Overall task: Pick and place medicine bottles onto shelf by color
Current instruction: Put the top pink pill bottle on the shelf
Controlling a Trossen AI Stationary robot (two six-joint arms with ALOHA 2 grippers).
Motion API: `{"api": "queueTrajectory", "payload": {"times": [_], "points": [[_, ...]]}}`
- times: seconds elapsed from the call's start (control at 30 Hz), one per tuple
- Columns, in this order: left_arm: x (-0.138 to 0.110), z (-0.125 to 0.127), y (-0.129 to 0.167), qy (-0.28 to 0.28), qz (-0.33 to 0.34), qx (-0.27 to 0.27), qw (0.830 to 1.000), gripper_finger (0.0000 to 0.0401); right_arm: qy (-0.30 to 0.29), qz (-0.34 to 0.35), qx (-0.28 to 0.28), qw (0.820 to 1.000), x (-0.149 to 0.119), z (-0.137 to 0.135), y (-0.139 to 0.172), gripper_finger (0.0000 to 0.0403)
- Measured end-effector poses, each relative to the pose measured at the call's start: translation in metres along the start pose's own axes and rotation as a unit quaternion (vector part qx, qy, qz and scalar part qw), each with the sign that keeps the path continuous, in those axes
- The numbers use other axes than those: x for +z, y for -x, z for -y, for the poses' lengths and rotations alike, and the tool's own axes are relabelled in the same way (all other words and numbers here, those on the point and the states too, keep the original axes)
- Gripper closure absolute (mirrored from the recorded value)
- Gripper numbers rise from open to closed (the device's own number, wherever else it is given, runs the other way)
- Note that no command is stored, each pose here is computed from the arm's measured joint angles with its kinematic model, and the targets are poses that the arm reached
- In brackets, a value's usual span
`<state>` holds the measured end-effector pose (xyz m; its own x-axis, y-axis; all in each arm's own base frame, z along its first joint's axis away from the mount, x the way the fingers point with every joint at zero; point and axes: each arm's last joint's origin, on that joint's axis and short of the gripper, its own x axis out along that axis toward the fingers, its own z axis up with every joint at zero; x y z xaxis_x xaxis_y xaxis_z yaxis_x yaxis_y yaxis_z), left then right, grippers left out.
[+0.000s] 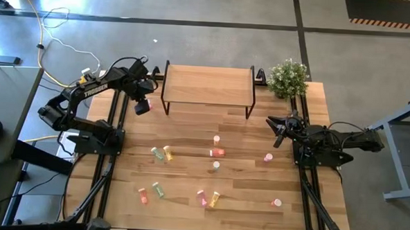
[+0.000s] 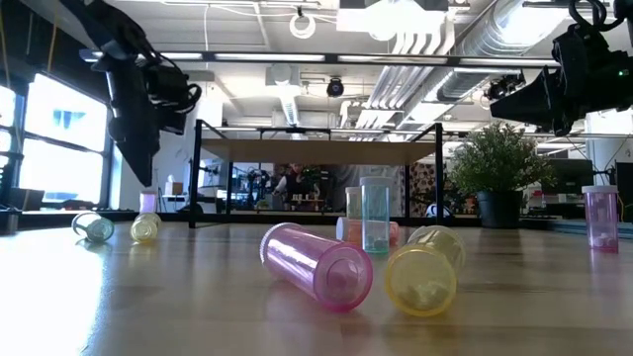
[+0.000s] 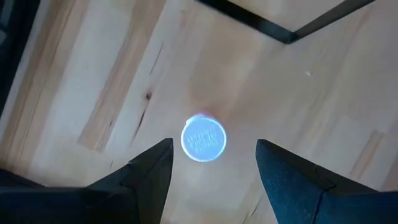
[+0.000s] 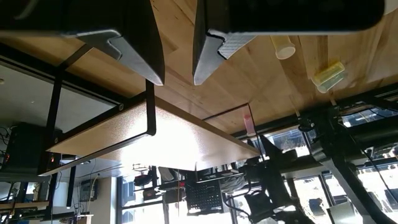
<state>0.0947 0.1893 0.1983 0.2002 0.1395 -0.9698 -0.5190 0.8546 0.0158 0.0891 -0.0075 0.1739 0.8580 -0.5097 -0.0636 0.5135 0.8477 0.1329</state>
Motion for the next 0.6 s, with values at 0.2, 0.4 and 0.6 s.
{"api": "queueTrajectory", "payload": {"times": [0.2,0.4,0.6], "points": [[-0.0011,0.0008,-0.0063,0.014,-0.001,0.017,1.000,0.0183,0.000,0.000,0.000,1.000,0.0001,0.0000,0.0000,0.0330],[0.0008,0.0009,-0.0067,0.032,0.005,0.021,0.999,0.0183,0.000,0.000,0.000,1.000,0.0001,0.0000,0.0000,0.0330],[0.0056,0.0048,-0.0090,0.042,0.006,0.029,0.999,0.0183,0.000,0.000,0.000,1.000,0.0001,0.0000,0.0000,0.0330]]}}
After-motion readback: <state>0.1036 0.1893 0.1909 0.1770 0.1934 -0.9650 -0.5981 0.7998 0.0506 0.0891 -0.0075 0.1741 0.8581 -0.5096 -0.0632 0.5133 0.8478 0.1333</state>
